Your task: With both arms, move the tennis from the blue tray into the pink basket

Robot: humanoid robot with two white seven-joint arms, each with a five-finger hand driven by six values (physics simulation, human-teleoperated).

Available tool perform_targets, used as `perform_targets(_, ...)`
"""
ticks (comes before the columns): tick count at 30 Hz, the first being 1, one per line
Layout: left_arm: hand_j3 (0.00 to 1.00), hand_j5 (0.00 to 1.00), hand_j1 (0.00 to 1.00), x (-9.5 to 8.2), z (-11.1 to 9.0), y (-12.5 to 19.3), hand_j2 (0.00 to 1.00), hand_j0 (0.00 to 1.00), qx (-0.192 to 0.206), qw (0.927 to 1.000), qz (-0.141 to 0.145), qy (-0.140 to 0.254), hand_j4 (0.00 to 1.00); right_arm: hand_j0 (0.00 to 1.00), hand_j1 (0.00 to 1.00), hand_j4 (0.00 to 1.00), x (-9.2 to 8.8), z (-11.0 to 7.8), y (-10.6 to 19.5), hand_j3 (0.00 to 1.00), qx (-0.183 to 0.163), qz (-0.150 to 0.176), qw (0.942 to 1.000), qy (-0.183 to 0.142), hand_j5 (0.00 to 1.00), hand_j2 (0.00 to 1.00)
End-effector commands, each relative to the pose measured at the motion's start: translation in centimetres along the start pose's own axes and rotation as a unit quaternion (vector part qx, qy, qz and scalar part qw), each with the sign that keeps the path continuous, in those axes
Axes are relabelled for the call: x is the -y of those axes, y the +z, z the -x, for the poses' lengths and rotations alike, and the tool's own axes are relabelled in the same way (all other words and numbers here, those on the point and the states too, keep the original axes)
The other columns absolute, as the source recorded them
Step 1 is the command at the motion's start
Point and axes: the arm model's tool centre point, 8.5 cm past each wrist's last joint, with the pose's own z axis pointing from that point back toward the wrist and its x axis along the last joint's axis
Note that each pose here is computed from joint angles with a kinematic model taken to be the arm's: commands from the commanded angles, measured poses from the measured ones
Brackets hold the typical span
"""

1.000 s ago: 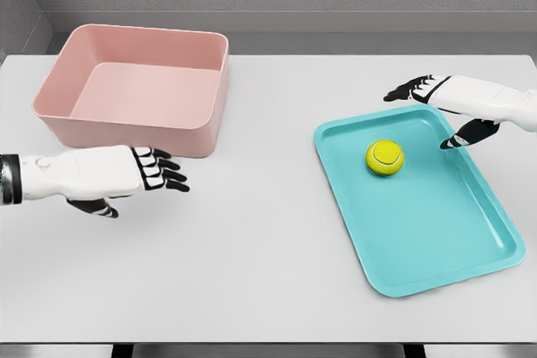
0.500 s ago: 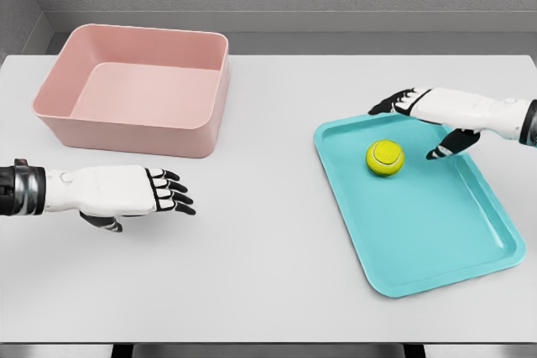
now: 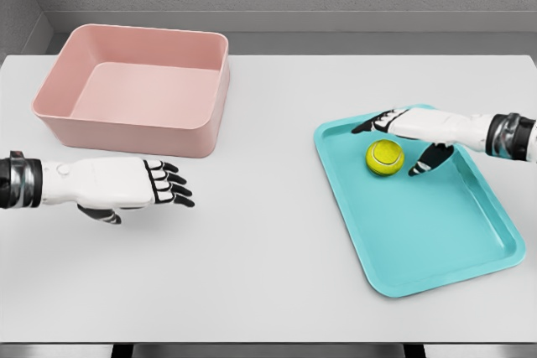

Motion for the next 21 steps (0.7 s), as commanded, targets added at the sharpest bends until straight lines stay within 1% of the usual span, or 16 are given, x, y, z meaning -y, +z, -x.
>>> perform_targets(1,1.00,1.00,1.00,-0.03,0.03,0.02,1.00,1.00,0.000,1.0000,-0.002,0.002,1.00,1.00,1.00,1.00,-0.55,0.13,-0.47,1.00,-0.001,-0.006,1.0000,-0.008,1.00,1.00)
perform_targets(10,1.00,1.00,1.00,0.02,0.00,0.01,1.00,1.00,0.000,1.0000,-0.001,0.003,1.00,1.00,1.00,1.00,-1.01,0.22,-0.81,1.00,-0.002,-0.012,0.9999,-0.010,1.00,1.00)
perform_targets(21,1.00,1.00,1.00,0.01,-0.02,0.04,1.00,1.00,0.000,1.0000,-0.001,0.003,1.00,0.86,0.86,0.86,-0.83,-0.22,-1.26,0.86,0.008,-0.021,0.9997,-0.006,0.86,0.86)
